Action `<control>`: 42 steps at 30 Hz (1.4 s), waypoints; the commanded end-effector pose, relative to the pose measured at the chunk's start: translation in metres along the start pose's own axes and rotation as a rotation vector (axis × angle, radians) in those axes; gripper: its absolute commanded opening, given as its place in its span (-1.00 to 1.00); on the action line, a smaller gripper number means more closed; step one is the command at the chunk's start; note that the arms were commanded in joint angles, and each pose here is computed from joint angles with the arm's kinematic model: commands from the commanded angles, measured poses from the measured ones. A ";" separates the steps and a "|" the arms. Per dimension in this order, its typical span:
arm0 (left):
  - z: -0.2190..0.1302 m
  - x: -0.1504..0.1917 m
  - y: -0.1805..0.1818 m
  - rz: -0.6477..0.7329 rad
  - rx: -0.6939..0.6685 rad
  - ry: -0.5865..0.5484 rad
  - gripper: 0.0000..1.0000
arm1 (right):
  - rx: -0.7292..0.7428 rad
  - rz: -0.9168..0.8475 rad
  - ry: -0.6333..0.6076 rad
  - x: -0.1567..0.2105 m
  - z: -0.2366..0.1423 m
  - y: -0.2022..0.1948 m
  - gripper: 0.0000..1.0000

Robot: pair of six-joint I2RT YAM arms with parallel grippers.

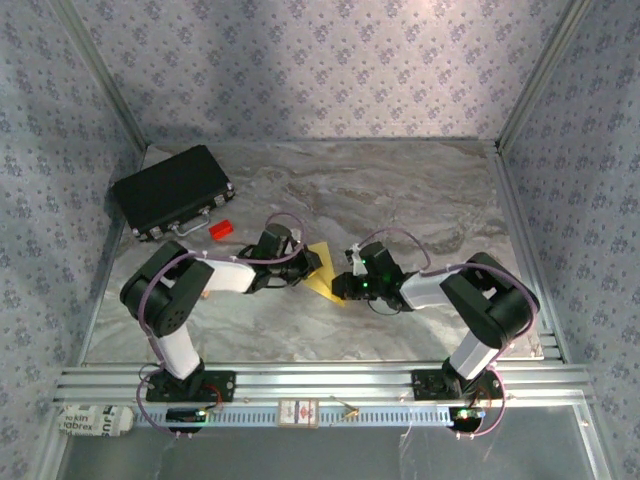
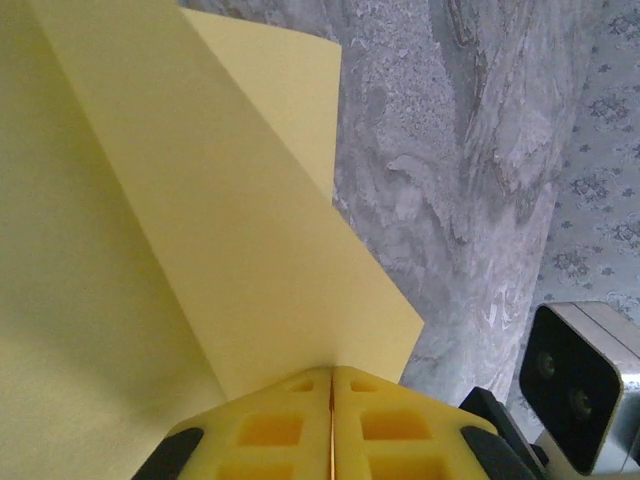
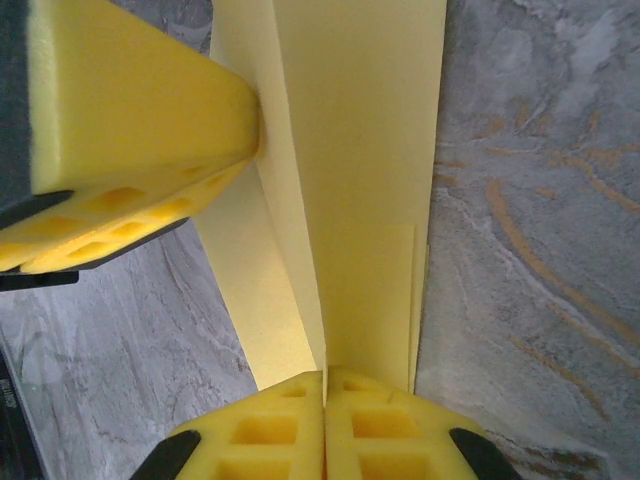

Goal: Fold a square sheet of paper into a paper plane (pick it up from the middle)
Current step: Fourth fold the wing at the center of the table.

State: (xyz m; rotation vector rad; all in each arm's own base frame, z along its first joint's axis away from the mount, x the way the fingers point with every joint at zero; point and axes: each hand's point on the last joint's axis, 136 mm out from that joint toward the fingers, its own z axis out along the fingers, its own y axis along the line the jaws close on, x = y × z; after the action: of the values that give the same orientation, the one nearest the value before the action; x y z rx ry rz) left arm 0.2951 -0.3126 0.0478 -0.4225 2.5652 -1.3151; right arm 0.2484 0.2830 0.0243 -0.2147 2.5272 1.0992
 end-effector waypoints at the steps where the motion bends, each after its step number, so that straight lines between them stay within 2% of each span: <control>1: 0.005 -0.004 -0.014 0.017 0.033 -0.007 -0.83 | 0.030 0.075 0.066 0.016 0.004 -0.015 -0.84; 42: 0.025 -0.002 0.015 0.018 -0.068 0.028 -0.83 | 0.011 0.168 0.152 0.015 0.006 -0.019 -0.80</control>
State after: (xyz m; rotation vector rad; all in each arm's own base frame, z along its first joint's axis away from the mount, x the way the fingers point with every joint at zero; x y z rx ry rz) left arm 0.3031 -0.3193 0.0257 -0.4231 2.6181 -1.2647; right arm 0.2499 0.2836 0.0233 -0.1396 2.6214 1.2366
